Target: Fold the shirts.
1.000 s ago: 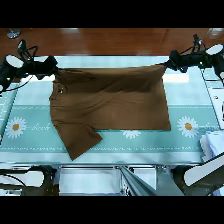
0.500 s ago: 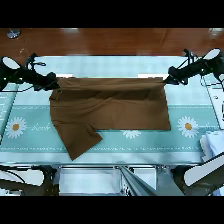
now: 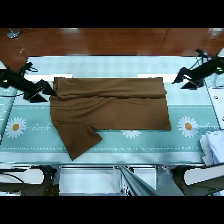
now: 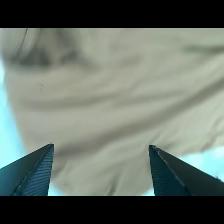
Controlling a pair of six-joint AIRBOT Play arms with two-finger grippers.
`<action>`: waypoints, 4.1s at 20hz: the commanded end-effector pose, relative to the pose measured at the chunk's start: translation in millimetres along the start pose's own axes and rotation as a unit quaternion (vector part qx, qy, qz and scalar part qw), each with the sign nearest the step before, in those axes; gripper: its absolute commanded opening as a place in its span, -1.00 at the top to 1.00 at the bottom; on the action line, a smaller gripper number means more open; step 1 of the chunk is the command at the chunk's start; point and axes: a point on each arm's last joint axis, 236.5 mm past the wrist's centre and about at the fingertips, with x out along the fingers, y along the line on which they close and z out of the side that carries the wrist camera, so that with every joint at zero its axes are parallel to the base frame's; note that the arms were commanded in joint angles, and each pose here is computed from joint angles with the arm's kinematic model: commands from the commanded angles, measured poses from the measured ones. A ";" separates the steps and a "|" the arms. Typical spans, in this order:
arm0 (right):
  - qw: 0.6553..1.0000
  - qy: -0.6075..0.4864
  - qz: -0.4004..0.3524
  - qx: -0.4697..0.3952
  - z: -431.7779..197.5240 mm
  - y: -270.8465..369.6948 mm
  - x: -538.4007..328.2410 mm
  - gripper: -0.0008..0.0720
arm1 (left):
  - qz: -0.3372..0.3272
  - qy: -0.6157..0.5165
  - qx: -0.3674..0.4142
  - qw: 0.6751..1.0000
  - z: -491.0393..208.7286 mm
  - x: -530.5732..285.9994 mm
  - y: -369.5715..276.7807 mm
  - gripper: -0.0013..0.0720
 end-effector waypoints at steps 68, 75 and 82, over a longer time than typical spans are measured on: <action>0.973 -0.116 0.184 0.079 39.8 81.7 45.0 0.90 | -0.132 -0.143 0.013 0.981 112.5 38.8 -66.7 0.92; 0.975 -0.086 0.182 0.091 40.4 75.2 70.2 0.90 | -0.104 -0.163 0.037 0.980 157.1 40.6 -64.0 0.92; 0.976 -0.089 0.183 0.073 42.0 80.7 75.1 -0.74 | -0.115 -0.109 0.036 0.987 141.3 58.7 -64.7 -0.92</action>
